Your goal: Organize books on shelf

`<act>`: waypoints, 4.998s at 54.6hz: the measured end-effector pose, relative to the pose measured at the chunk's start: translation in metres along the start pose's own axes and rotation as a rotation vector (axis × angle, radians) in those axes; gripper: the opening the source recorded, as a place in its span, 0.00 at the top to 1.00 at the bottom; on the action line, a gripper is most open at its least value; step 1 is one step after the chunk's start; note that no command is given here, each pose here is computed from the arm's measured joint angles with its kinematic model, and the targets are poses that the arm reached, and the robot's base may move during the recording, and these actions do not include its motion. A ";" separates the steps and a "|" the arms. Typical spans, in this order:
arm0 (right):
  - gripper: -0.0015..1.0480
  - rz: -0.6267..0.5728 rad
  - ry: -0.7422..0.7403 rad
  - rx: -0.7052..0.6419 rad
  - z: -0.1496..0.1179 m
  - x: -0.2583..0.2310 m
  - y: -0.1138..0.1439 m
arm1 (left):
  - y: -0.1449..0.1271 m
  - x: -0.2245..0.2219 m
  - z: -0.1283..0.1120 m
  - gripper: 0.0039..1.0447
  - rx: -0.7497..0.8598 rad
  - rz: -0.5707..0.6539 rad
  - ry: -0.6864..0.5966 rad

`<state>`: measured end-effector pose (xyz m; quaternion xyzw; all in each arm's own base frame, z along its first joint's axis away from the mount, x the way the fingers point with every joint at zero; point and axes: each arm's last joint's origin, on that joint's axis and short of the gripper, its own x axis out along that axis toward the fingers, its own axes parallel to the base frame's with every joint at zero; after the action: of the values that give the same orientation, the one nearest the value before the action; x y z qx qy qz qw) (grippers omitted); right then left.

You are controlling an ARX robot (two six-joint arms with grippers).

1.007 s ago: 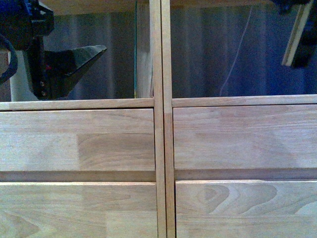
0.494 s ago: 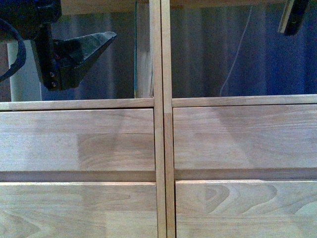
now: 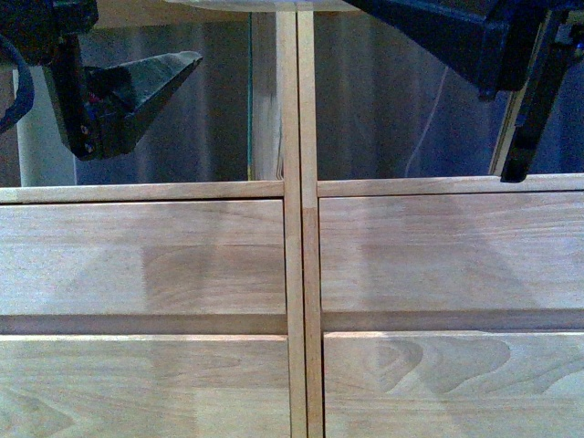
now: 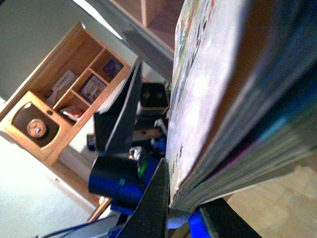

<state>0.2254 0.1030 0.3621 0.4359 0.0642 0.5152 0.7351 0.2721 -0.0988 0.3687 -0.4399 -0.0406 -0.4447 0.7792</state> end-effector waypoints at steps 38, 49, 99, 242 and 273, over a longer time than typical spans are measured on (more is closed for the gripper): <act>0.93 0.092 0.088 -0.045 -0.014 -0.003 0.012 | -0.022 0.005 -0.007 0.74 -0.024 -0.156 0.002; 0.79 0.118 0.107 -0.067 -0.014 -0.008 0.010 | -0.027 -0.003 -0.006 0.84 -0.040 -0.232 -0.007; 0.07 -0.632 -0.168 -1.079 0.066 -0.130 -0.012 | 0.047 0.034 0.076 0.84 0.858 0.537 -0.103; 0.07 -0.645 -0.148 -1.138 0.066 -0.130 -0.013 | -0.009 0.022 0.027 0.07 1.173 0.495 -0.088; 0.37 -1.110 -0.165 -0.950 0.023 -0.143 -0.027 | -0.070 -0.168 -0.050 0.26 1.010 0.907 0.040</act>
<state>0.1913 -0.0290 0.3061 0.0109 -0.0105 0.0051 0.9999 0.1038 -0.0403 0.3073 0.0127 -0.0404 -0.0086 0.9991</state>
